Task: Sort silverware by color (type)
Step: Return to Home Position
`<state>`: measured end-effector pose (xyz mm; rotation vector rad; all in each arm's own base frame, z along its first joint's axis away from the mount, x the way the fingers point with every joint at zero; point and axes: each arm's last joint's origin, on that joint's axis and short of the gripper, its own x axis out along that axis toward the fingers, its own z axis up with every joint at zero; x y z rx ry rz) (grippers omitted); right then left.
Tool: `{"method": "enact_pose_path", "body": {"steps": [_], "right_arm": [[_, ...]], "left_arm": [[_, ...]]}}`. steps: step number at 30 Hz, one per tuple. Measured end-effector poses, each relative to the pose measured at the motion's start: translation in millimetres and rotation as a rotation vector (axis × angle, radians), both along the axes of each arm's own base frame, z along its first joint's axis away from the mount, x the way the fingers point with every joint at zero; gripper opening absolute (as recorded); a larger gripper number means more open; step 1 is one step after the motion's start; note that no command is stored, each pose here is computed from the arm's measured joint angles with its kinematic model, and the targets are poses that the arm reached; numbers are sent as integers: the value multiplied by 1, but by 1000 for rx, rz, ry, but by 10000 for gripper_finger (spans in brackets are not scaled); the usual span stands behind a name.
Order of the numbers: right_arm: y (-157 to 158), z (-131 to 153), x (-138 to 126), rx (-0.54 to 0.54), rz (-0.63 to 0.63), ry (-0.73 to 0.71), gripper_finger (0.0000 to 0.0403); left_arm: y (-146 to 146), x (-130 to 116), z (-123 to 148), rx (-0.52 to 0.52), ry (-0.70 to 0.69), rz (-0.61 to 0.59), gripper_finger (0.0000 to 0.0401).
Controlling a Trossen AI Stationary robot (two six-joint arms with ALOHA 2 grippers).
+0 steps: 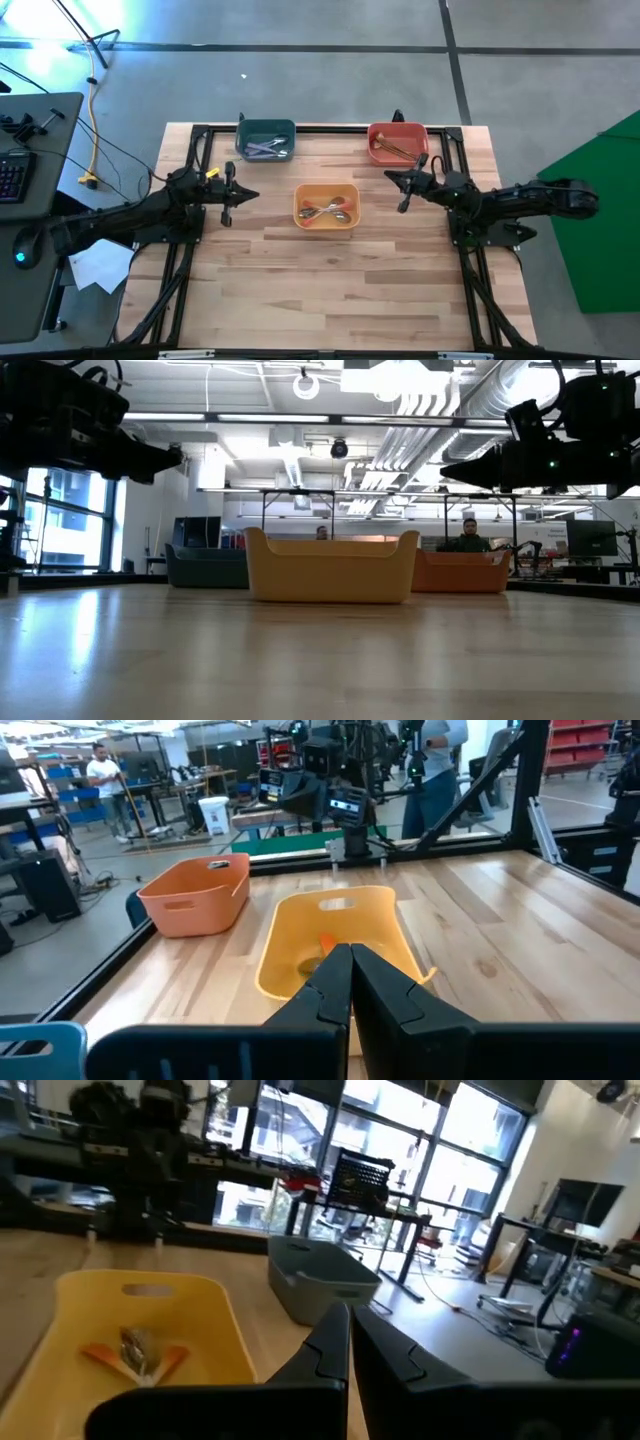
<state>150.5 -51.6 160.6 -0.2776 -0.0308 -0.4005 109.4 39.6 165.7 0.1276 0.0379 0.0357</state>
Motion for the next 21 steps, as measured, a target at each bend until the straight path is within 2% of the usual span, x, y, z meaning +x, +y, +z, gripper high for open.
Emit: {"method": "enact_pose_path", "body": {"steps": [6,11,21], "right_arm": [[1,-1,-3,36,39,36,0],[1,10,-12,23,83,-31,0],[7,17,-28,37,8,-44,0]], "left_arm": [[-4,-11,3,31,-32,36,1],[-8,-20,10,48,-116,35,1],[-8,-19,8,18,-99,37,1]]}}
